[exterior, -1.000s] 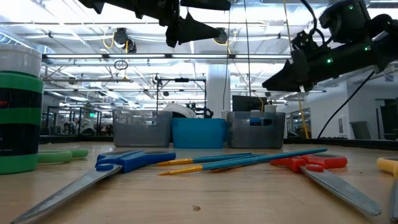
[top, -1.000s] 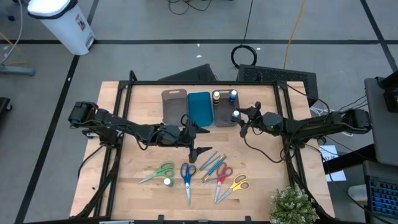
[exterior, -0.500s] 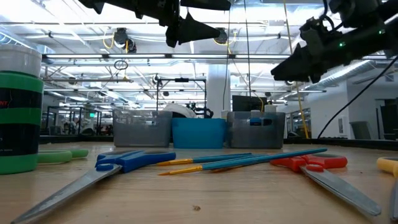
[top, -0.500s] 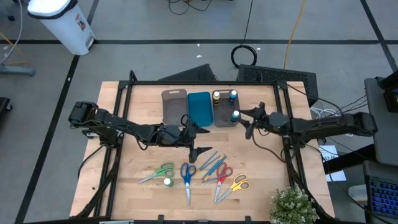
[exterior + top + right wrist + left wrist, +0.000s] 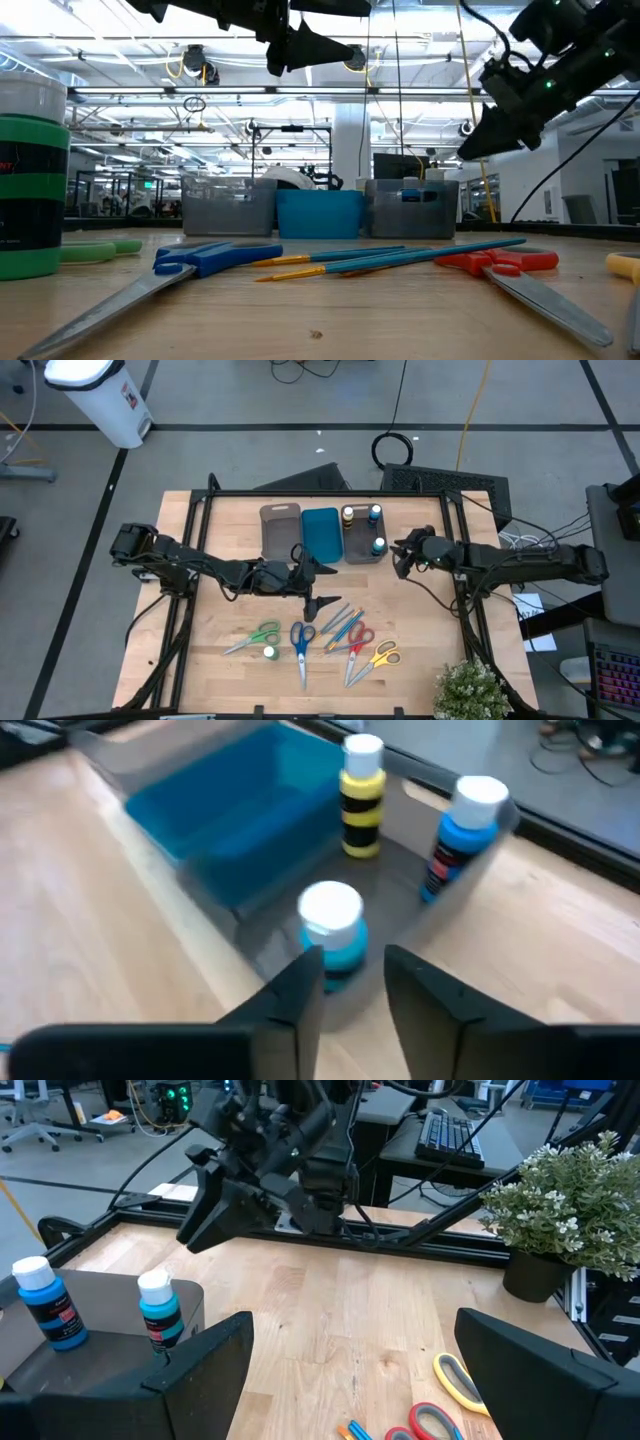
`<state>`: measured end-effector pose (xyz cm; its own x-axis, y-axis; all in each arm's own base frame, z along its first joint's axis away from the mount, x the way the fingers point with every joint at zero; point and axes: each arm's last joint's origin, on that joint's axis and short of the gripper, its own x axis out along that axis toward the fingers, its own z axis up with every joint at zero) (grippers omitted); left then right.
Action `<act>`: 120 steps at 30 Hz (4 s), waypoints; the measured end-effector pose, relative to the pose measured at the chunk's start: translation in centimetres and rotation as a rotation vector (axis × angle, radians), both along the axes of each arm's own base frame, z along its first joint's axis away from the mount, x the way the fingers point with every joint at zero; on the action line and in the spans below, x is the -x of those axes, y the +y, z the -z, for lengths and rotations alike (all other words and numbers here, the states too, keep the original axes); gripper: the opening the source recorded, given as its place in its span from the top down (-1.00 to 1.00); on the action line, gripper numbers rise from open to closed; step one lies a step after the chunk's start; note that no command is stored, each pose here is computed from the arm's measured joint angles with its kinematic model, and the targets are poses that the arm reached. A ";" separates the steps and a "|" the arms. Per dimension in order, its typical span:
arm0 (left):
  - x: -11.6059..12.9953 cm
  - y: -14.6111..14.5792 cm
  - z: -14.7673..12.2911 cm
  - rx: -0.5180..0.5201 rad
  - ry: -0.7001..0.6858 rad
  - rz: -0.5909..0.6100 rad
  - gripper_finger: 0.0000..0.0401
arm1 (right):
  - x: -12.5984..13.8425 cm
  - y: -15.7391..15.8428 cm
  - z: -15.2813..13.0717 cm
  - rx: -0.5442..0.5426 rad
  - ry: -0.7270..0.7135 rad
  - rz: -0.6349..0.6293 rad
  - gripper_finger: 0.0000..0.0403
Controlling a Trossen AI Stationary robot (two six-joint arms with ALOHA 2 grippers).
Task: Pick & Place Paint Supplies
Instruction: Adjust the right gray bin slightly on the table, then put the green coloring bottle into the right gray bin
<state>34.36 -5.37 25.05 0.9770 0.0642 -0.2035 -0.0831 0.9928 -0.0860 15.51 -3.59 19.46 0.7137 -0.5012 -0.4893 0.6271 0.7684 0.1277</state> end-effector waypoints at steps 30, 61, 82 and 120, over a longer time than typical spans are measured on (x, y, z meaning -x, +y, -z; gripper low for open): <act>0.0 0.0 0.0 -0.004 0.000 0.000 -0.75 | -2.3 -1.7 3.2 -0.135 0.131 -0.083 0.99; 0.0 0.0 0.0 -0.004 0.000 0.000 -0.75 | -1.1 0.8 -0.2 0.027 -0.017 -0.289 0.99; -0.1 0.0 -0.5 0.161 -0.063 -0.028 -0.75 | -2.2 4.6 -2.5 0.042 -0.274 -0.749 0.98; 7.7 -13.2 -4.8 0.015 0.770 0.162 -0.75 | -2.2 4.6 -2.4 0.042 -0.273 -0.746 0.99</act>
